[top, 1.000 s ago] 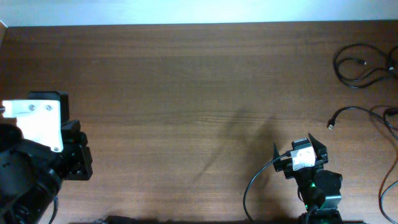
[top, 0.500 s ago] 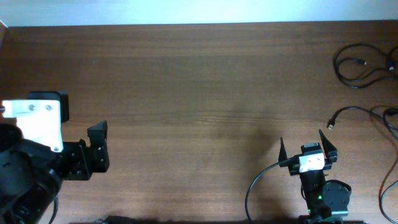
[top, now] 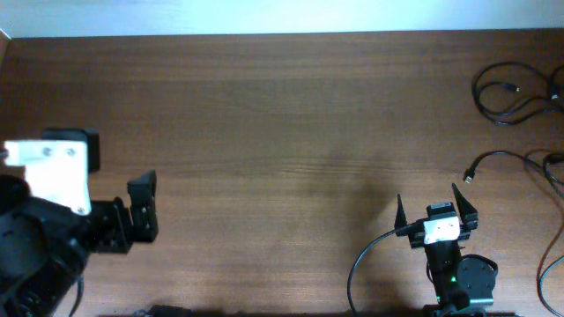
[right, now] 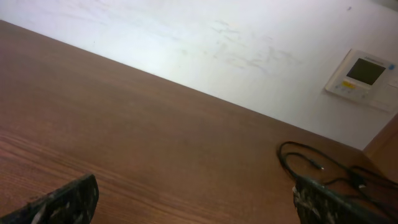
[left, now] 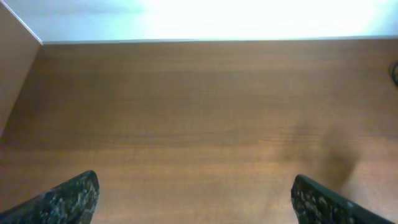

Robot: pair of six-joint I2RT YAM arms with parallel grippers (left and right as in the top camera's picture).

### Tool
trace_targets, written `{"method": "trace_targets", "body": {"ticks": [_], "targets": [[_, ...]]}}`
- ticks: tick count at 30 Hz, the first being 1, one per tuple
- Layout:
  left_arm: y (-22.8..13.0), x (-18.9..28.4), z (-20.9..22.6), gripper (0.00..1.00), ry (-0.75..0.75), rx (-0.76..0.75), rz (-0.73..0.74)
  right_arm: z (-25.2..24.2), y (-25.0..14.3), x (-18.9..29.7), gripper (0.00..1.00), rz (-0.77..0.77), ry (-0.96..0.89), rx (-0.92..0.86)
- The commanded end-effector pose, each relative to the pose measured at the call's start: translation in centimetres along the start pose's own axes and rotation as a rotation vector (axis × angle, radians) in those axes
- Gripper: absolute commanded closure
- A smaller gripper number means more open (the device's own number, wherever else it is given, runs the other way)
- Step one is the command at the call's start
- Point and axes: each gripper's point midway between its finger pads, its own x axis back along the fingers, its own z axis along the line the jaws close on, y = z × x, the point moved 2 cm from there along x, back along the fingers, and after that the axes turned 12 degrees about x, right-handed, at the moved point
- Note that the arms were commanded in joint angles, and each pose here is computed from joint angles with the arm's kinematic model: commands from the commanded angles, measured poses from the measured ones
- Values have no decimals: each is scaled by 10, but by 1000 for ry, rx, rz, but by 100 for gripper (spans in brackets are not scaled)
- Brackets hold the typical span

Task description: Untangle cables

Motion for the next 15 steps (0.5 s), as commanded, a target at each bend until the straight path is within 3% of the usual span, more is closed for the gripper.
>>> {"method": "trace_targets", "body": {"ticks": [1, 4, 8, 12, 15], "targets": [[40, 4, -7, 1, -25, 20, -179, 0, -2, 0, 1, 3, -4, 3], [100, 17, -26, 1, -117, 40, -441, 0, -2, 0, 1, 3, -4, 3], [143, 53, -52, 1, -259, -112, -768, 0, -2, 0, 1, 3, -4, 3], [120, 74, -64, 1, -426, -166, -1025, 0, -2, 0, 1, 3, -4, 3], [78, 61, -57, 1, -458, -187, -1094, 0, -2, 0, 1, 3, -4, 3]]}}
